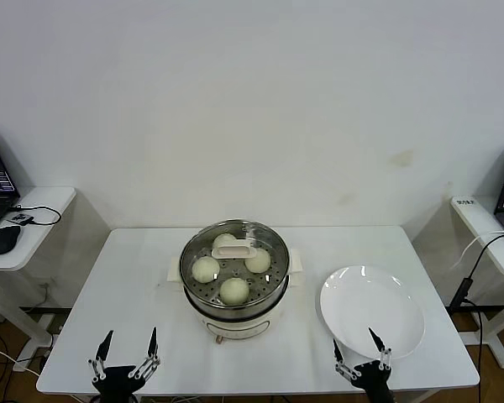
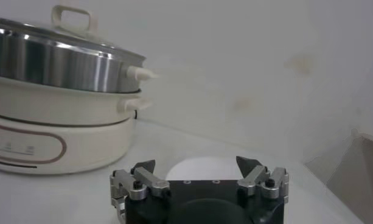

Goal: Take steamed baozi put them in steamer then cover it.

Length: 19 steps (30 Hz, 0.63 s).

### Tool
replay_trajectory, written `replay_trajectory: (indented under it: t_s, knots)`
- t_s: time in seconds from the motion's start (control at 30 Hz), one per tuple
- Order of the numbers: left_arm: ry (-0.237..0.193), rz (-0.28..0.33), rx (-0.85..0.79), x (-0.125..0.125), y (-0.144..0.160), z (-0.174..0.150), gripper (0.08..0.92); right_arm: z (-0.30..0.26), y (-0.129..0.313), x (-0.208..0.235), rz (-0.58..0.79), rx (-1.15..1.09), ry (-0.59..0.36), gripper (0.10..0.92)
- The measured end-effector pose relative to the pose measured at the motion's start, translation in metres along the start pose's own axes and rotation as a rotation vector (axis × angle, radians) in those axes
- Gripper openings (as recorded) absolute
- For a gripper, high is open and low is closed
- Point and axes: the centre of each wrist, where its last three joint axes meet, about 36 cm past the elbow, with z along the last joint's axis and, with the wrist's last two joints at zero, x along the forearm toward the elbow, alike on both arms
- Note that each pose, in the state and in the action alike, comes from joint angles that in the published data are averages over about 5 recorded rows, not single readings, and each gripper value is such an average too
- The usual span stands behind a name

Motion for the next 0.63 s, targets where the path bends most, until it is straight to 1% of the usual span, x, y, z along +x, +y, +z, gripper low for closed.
replay_trajectory:
  t_s: [0.13, 0.27, 0.43, 0.63]
  knots:
    - [0.030, 0.009, 0.024, 0.008, 0.002, 0.011, 0.823, -0.003, 0.001, 0.003, -0.013, -0.014, 0.008, 0.823]
    - [0.049, 0.016, 0.038, 0.015, 0.004, 0.022, 0.823, -0.007, 0.001, 0.007, -0.022, -0.024, 0.024, 0.823]
    - [0.054, 0.013, 0.044, 0.017, 0.006, 0.031, 0.823, -0.013, 0.001, 0.013, -0.036, -0.038, 0.057, 0.823]
    - [0.052, 0.029, 0.042, 0.018, 0.005, 0.036, 0.823, -0.021, 0.000, 0.017, -0.049, -0.049, 0.092, 0.823]
